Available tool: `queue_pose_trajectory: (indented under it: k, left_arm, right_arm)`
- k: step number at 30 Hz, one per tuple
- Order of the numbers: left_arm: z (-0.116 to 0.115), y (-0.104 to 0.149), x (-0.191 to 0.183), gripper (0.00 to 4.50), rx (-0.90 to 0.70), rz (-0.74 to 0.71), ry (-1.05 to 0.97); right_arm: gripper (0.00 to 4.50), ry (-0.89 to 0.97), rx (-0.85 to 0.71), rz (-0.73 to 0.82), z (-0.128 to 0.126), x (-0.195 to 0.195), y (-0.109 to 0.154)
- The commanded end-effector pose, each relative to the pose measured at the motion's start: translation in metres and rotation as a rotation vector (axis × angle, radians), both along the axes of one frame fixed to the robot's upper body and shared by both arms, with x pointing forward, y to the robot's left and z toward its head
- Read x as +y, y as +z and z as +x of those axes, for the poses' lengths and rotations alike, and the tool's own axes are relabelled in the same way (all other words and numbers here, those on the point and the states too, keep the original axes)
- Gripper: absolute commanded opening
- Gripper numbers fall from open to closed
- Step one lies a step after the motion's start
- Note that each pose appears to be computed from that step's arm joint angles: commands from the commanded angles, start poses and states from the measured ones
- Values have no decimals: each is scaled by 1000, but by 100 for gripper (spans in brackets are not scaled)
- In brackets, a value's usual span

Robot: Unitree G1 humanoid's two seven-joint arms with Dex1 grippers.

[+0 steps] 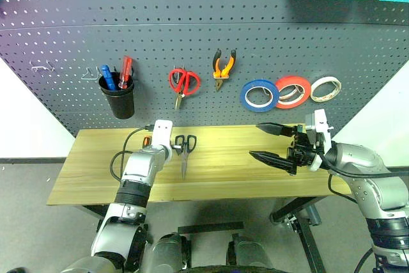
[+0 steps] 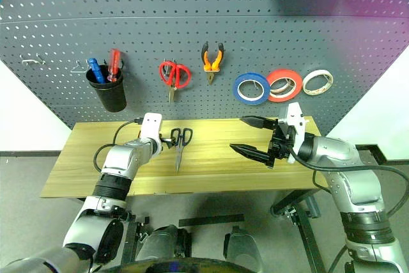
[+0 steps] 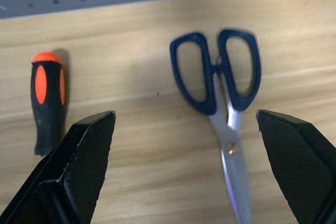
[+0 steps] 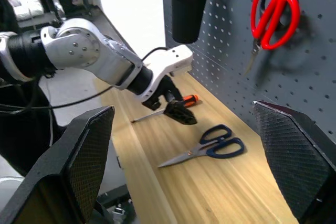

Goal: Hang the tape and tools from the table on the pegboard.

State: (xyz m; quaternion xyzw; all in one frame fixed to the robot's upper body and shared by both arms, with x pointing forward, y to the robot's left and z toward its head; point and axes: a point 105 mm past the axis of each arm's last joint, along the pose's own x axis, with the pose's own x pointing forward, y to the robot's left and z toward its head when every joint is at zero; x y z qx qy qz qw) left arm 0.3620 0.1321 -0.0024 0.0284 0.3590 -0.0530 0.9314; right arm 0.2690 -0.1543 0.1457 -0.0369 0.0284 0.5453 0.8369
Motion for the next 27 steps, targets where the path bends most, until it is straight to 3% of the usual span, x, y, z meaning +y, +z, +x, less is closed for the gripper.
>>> queue_pose_trajectory:
  k: [1, 7, 10, 19, 27]
  left_arm:
    - [7, 9, -3, 450, -27, 22, -4]
    - [9, 6, -11, 450, -25, 48, -24]
    - [12, 8, -15, 450, -41, 51, -41]
    - [17, 11, -12, 450, -83, 62, -38]
    - [16, 12, -17, 450, -98, 98, -111]
  right_arm:
    - [442, -1, -39, -16, -2, 1, 4]
    - [442, 27, 18, 26, -18, -13, 9]
    - [442, -54, 17, -18, -20, -32, -2]
    - [442, -259, 68, 74, -47, -44, -37]
    - [442, -273, 126, 129, -66, -41, -49]
